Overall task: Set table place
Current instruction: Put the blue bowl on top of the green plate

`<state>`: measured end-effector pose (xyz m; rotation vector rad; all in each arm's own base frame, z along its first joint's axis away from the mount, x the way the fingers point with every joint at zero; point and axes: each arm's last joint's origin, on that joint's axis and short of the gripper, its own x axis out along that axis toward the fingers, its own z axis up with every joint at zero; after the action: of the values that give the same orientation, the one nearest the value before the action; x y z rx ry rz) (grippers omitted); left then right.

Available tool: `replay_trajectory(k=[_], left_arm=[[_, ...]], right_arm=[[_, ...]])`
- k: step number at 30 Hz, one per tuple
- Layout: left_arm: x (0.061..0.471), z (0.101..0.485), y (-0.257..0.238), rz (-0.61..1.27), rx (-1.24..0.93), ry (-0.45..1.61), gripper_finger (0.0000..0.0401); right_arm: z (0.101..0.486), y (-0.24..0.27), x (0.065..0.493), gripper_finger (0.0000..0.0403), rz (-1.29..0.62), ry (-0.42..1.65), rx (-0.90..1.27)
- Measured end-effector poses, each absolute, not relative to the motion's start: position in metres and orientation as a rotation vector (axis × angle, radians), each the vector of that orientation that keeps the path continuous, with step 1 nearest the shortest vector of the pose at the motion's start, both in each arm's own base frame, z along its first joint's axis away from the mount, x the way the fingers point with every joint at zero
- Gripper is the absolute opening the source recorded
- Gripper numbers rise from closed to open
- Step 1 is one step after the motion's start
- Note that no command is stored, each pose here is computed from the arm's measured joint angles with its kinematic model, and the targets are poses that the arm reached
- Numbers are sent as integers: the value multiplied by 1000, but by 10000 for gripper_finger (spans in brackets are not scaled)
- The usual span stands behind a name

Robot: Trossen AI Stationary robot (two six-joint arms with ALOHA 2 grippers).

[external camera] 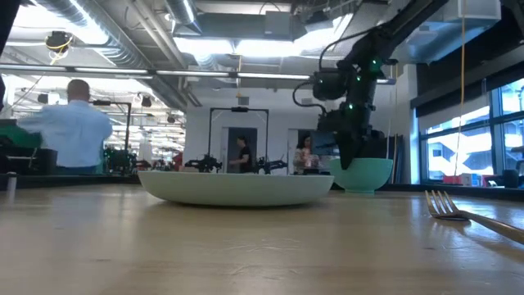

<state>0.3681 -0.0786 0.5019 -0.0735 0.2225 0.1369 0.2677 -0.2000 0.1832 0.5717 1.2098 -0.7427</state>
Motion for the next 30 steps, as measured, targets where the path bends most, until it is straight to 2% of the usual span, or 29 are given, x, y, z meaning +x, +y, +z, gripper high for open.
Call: replay_trajectory(k=[4,8,12,16,20,24,30], left_arm=[[368,502,-79,137,-73,223,82],[368,502,-79,137,-73,223,82],[368,501,-79,138,-70,233,82],[367,497,-77,144,-58,275,82],[367,497,-76,158,-55,275,82],[365,499,-73,254,-32,259,82],[354,518,-64,323,25,161,82]], right_arm=[[170,-198,265,82,-739,1192,560],[170,-198,264,19,-735,1196,500],[178,-199,268,15,-730,1204,484],[208,-194,278,7,-656,1161,471],[252,-177,290,7,-505,1052,456],[293,-145,301,7,-287,933,420],[330,-81,322,8,-30,848,330]])
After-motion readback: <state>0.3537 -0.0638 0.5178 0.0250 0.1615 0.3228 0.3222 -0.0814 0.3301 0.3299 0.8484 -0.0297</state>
